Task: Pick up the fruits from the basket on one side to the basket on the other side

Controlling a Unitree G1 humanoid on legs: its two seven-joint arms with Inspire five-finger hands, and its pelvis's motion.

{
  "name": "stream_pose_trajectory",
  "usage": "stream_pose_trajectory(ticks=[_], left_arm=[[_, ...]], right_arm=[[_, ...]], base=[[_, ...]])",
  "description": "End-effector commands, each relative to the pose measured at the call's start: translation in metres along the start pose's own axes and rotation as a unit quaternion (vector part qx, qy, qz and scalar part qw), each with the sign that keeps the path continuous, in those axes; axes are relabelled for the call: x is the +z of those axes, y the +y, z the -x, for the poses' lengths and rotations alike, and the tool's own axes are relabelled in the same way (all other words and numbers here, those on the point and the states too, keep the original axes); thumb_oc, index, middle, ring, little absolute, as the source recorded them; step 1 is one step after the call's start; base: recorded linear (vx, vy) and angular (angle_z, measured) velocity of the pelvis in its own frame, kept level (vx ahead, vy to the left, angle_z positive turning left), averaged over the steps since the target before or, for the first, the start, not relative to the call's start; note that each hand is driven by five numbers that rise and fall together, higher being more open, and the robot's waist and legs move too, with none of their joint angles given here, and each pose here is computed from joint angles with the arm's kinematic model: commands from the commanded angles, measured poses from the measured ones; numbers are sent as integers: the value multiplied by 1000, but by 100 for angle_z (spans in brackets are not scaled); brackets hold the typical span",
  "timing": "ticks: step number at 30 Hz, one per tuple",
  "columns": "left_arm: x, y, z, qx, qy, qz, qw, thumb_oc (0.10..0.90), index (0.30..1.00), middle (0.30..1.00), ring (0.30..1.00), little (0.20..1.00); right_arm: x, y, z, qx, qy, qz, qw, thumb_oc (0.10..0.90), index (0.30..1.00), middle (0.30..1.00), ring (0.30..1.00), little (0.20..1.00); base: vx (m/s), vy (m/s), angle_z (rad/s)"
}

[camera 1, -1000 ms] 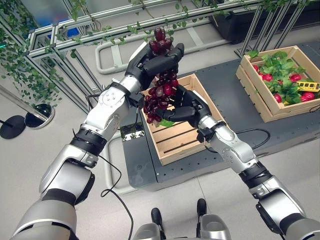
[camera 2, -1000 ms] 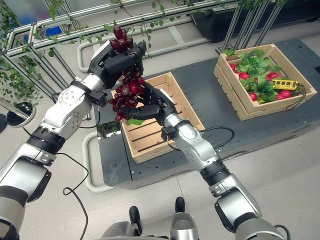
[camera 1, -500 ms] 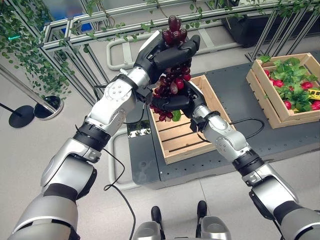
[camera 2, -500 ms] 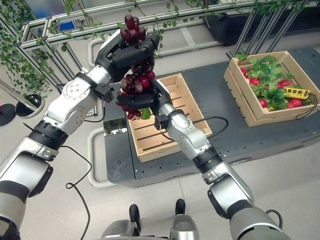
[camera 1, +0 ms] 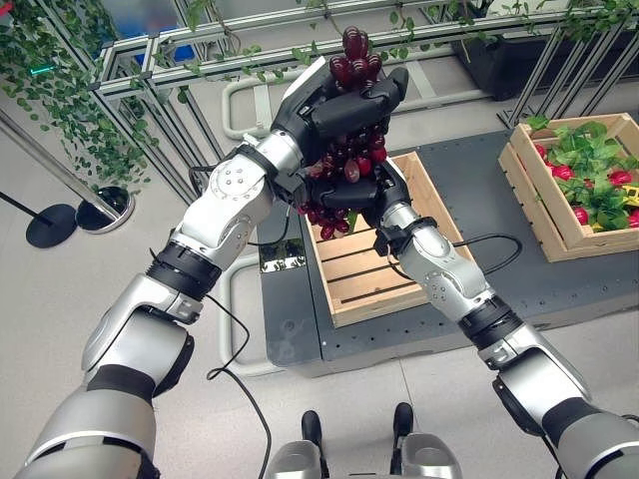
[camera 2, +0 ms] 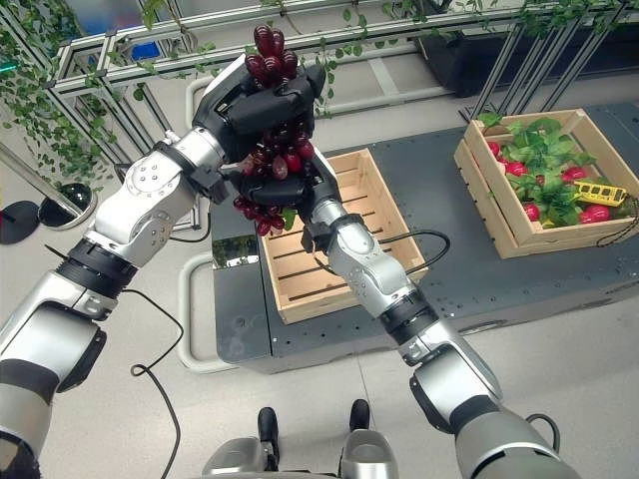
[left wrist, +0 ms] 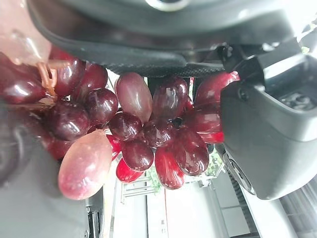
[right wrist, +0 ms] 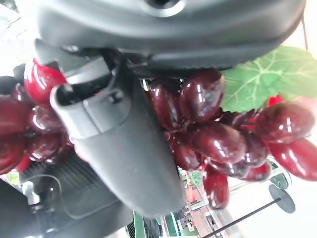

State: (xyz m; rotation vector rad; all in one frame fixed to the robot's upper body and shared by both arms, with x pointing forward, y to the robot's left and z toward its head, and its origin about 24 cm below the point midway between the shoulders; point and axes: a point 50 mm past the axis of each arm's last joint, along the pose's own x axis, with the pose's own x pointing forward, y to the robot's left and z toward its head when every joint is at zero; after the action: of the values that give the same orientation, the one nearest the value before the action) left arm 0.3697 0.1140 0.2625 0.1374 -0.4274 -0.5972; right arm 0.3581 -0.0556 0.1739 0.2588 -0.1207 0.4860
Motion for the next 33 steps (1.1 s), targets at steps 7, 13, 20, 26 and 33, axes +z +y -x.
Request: stream_pose_trajectory(ticks=[7,13,20,26,33], left_arm=[[17,15,-14,95,-83,58,990,540,509,509,509,509],[13,17,-7,70,-81,77,991,800,900,900,900,900],[29,8,-6,6,-112,54,992,800,900,900,900,900],[38,-3,-3,-102,-106,23,989,800,900,900,900,900],[44,3,-2,-112,-110,23,987,800,900,900,900,900]], right_arm=[[1,19,-4,22,-73,-64,995,400,300,300,300,300],[-7,13,4,5,-69,-73,995,400,300,300,300,300],[-5,4,7,-5,-72,-73,995,400,300,300,300,300],[-5,-6,12,-16,-73,-72,995,400,300,300,300,300],[-5,-14,14,-20,-73,-71,995,400,300,300,300,300]], base=[[0,0,0],[0,0,0],[2,1,-2],[9,0,-7],[0,0,0]])
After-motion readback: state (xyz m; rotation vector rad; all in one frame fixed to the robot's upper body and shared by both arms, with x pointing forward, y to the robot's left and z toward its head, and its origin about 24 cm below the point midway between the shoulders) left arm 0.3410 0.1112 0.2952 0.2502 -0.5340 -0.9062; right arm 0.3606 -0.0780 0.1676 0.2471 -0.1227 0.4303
